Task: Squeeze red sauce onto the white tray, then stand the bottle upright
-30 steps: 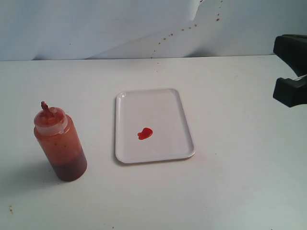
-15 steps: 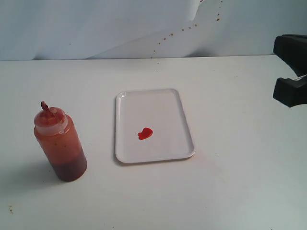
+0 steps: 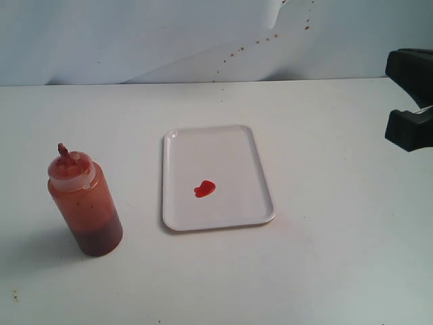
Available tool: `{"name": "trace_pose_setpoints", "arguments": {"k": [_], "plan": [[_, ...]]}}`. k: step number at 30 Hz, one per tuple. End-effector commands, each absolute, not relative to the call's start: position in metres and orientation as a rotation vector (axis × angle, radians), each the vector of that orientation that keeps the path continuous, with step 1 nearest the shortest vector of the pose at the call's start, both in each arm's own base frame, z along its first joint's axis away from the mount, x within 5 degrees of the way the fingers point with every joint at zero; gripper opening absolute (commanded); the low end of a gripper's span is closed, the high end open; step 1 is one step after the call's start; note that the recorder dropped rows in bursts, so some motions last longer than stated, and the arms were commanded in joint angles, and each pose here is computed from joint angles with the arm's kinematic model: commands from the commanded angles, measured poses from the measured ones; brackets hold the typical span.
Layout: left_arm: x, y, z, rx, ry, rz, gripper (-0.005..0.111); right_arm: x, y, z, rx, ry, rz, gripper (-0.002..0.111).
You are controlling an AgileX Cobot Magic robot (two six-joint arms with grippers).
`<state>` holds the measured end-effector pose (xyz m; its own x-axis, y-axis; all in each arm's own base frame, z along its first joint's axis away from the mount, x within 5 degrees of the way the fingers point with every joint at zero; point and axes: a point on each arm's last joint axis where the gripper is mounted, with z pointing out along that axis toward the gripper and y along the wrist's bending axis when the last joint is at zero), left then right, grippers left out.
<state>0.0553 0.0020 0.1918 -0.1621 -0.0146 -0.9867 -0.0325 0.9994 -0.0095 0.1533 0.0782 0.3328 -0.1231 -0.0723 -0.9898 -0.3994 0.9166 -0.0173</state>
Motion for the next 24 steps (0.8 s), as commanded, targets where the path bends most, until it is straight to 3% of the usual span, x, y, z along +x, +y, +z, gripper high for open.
{"name": "trace_pose_setpoints", "arguments": {"k": [1, 24], "plan": [[0.0549, 0.0022, 0.1887, -0.035, 1.753, 0.02, 0.0, 0.1529, 0.0773, 0.3324, -0.358, 1.684, 0.289, 0.0], [0.0546, 0.0012, 0.1872, -0.02, 1.771, 0.007, 0.0, 0.1529, 0.0773, 0.3324, -0.358, 1.684, 0.289, 0.0]]}}
